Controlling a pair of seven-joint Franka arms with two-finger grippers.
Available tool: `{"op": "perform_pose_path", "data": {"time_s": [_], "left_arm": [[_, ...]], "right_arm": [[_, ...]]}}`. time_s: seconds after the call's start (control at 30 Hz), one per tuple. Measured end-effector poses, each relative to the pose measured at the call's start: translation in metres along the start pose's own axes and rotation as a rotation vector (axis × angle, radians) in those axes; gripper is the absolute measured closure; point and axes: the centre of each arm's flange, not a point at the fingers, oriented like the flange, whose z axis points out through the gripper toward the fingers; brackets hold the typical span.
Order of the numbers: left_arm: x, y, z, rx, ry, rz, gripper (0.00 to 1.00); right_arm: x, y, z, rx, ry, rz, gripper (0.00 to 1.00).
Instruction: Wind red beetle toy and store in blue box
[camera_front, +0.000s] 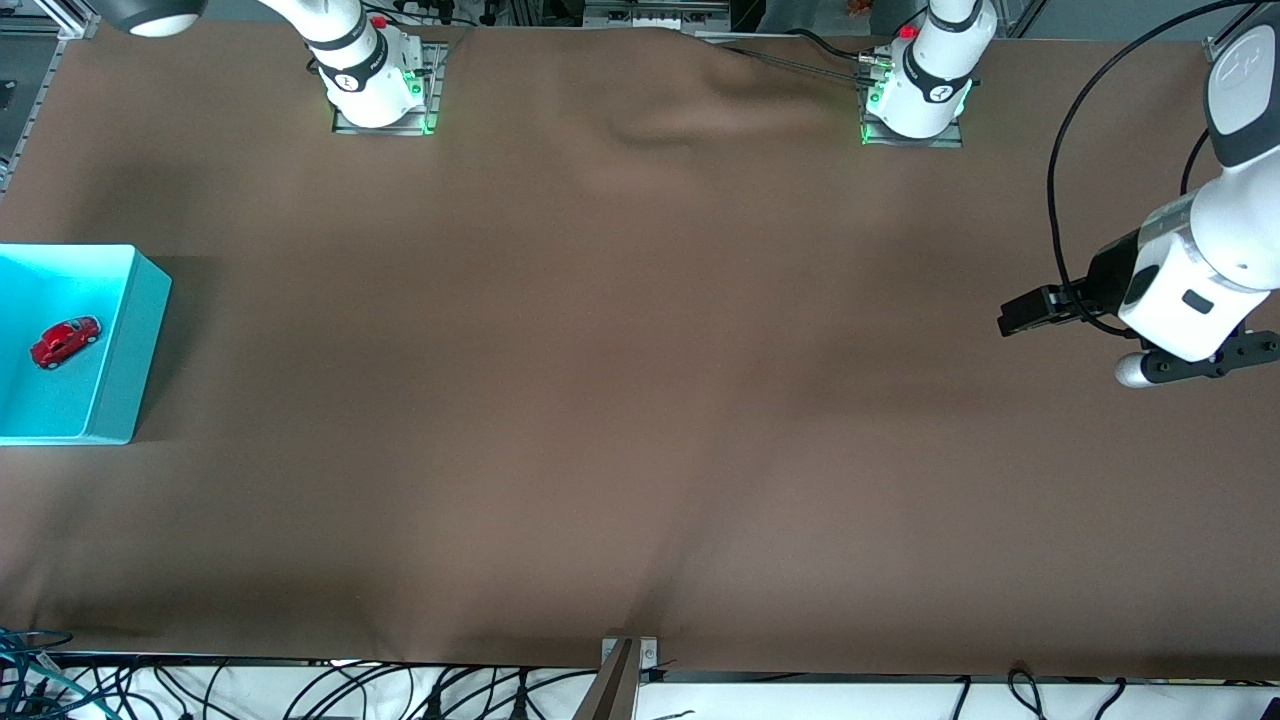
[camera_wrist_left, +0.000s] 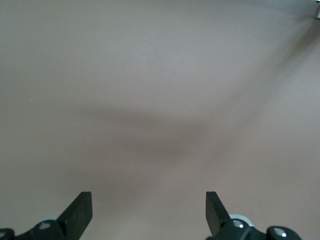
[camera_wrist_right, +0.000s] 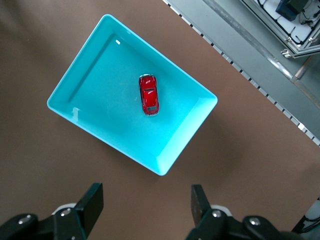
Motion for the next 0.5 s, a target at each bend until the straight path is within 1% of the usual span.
{"op": "perform_pose_path", "data": {"time_s": [0.13,0.27,0.43,0.5], "left_arm": [[-0.007,0.011,-0.005,-0.001,0.008,0.018,0.0],[-0.013,0.023,-0.005,0.003,0.011,0.037,0.0],[-0.019,0.036,-0.005,0.006,0.013,0.059,0.0],[-0.021,0.039,-0.006,0.006,0.014,0.065,0.0]], "right_arm": [[-0.013,0.028,-0.02,0.034,-0.023,-0.036,0.2],[-0.024,0.041,-0.035,0.055,-0.041,-0.097,0.2],[-0.029,0.045,-0.044,0.065,-0.038,-0.194,0.2],[-0.028,0.046,-0.043,0.065,-0.038,-0.215,0.2]]}}
